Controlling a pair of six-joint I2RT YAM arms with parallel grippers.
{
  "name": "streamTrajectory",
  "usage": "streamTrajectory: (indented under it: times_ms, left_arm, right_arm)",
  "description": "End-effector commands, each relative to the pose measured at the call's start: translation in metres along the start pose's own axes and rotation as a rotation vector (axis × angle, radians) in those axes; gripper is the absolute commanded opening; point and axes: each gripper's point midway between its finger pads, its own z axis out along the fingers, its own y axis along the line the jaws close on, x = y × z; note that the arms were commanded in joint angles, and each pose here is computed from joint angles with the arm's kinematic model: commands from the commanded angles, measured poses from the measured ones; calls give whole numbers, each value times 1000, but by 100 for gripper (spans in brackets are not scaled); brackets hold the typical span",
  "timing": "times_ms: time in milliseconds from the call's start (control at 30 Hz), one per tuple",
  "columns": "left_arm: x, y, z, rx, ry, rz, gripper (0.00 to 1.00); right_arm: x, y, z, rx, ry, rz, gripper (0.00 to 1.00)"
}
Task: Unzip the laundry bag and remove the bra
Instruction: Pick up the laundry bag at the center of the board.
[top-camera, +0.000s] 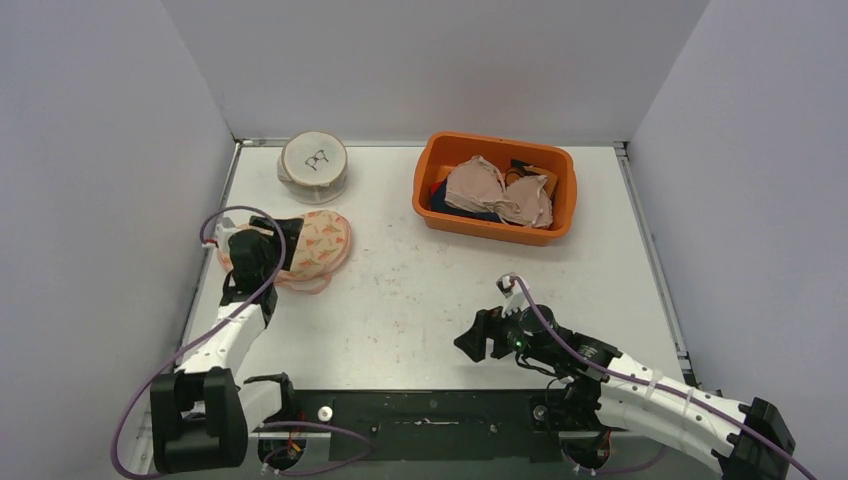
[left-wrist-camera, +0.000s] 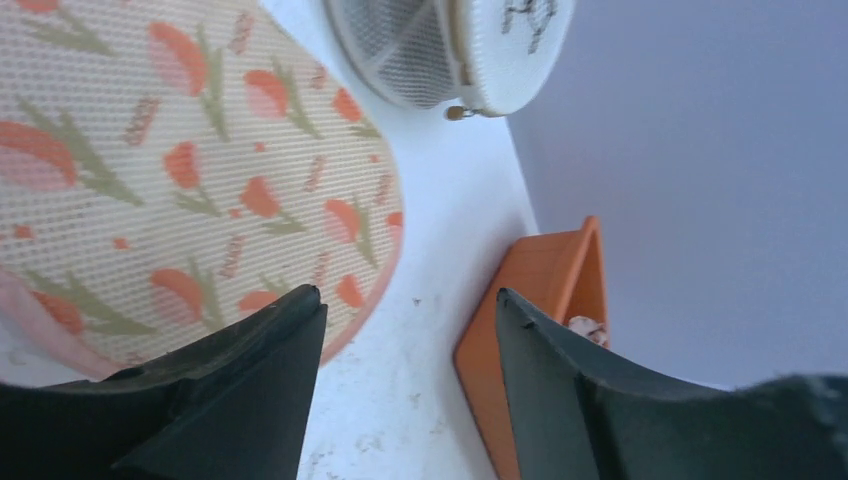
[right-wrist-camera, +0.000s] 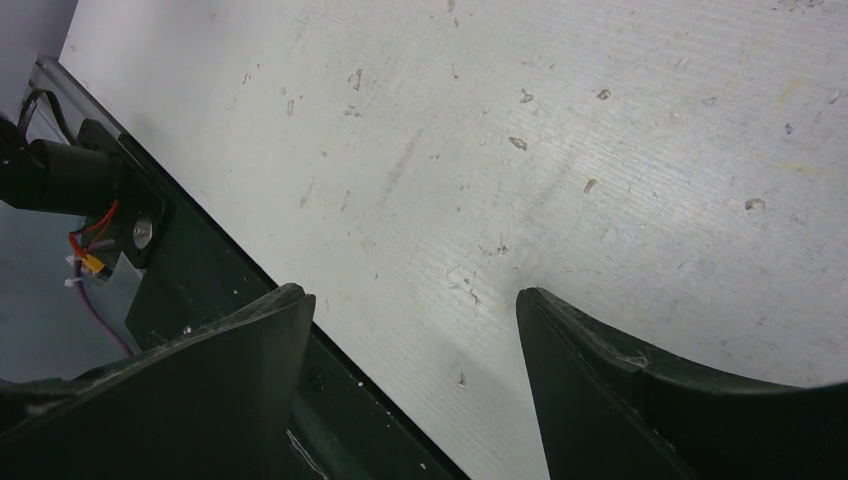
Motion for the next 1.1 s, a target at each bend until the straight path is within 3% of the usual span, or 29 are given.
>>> streamTrajectory:
  times_ms: [0, 33, 67, 300, 500, 700, 933, 1067]
  left_arm:
    - [-21, -41, -13, 1, -72, 125, 73]
    - [-24, -50, -11, 16, -76, 124, 92]
    - [-27, -61, -8, 33, -82, 123, 98]
    - [-33, -107, 40, 83, -80, 137, 96]
    - [-44, -95, 89, -42, -107, 189, 96]
    - [-39, -74, 139, -114, -93, 144, 100]
    - [-32, -59, 177, -154, -71, 123, 85]
    - [-35, -68, 184, -107, -88, 120, 62]
  right_arm:
    - [-25, 12, -4, -21, -79, -36, 76]
    - [-23, 12, -4, -28, -78, -36, 76]
    - [-22, 13, -3, -35, -78, -36, 76]
    - [-13, 11, -1, -54, -71, -28, 76]
    - [-15, 7, 1, -41, -97, -49, 76]
    - [-11, 4, 5, -29, -79, -52, 76]
    - [-24, 6, 5, 3, -80, -111, 77]
    - [-26, 6, 8, 5, -75, -124, 77]
